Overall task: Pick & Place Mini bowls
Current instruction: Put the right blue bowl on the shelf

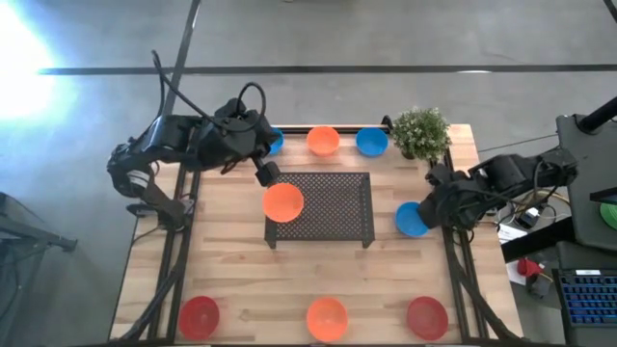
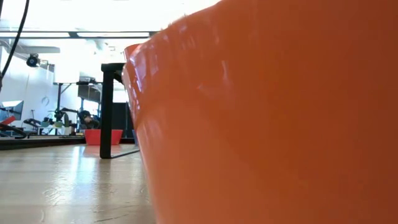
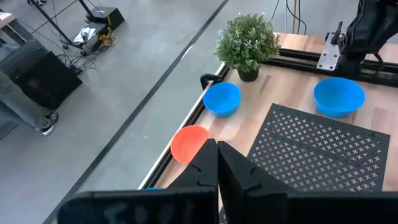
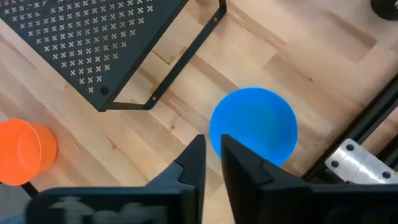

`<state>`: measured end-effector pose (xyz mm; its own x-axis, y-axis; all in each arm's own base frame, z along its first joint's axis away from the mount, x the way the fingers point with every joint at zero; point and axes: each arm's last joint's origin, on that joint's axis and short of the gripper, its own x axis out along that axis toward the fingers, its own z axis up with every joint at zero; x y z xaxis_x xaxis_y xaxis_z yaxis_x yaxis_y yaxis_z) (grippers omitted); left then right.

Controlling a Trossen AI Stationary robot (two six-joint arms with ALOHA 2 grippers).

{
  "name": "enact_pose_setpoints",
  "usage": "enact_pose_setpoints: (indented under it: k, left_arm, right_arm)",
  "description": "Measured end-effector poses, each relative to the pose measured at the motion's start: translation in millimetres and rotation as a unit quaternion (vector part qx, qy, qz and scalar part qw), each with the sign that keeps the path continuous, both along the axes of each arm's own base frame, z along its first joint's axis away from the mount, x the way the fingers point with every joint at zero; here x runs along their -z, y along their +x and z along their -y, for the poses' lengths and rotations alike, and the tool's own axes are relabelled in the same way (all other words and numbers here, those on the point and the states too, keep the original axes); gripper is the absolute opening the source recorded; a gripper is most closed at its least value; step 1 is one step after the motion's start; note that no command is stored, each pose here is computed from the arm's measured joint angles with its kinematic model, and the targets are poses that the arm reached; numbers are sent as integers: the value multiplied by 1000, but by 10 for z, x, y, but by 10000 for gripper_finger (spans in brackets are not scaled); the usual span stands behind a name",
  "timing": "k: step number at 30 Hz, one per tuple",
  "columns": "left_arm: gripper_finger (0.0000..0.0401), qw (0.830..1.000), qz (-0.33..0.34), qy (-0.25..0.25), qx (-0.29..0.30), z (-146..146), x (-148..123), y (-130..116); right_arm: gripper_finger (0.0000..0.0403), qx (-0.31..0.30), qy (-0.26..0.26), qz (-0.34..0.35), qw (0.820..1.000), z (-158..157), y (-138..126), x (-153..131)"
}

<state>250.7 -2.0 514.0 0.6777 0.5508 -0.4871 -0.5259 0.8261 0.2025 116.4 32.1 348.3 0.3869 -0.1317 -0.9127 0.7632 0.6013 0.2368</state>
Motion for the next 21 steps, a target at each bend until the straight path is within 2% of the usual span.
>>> enact_pose_setpoints:
  k: [4,9,15,21]
  left_arm:
    - [0,1000,-1,2,1,0,0,0]
    - [0,1000,-7,8,5,0,1,0]
    - [0,1000,-8,10,6,0,1,0]
    - [0,1000,-8,10,6,-1,1,0]
  right_arm:
    - [103,27,6,-10,1000,-4,13,83]
    - [144,39,17,-48,998,-26,41,336]
    - [161,-5,48,-43,998,-95,176,677]
    - [162,12,68,-68,995,-113,193,998]
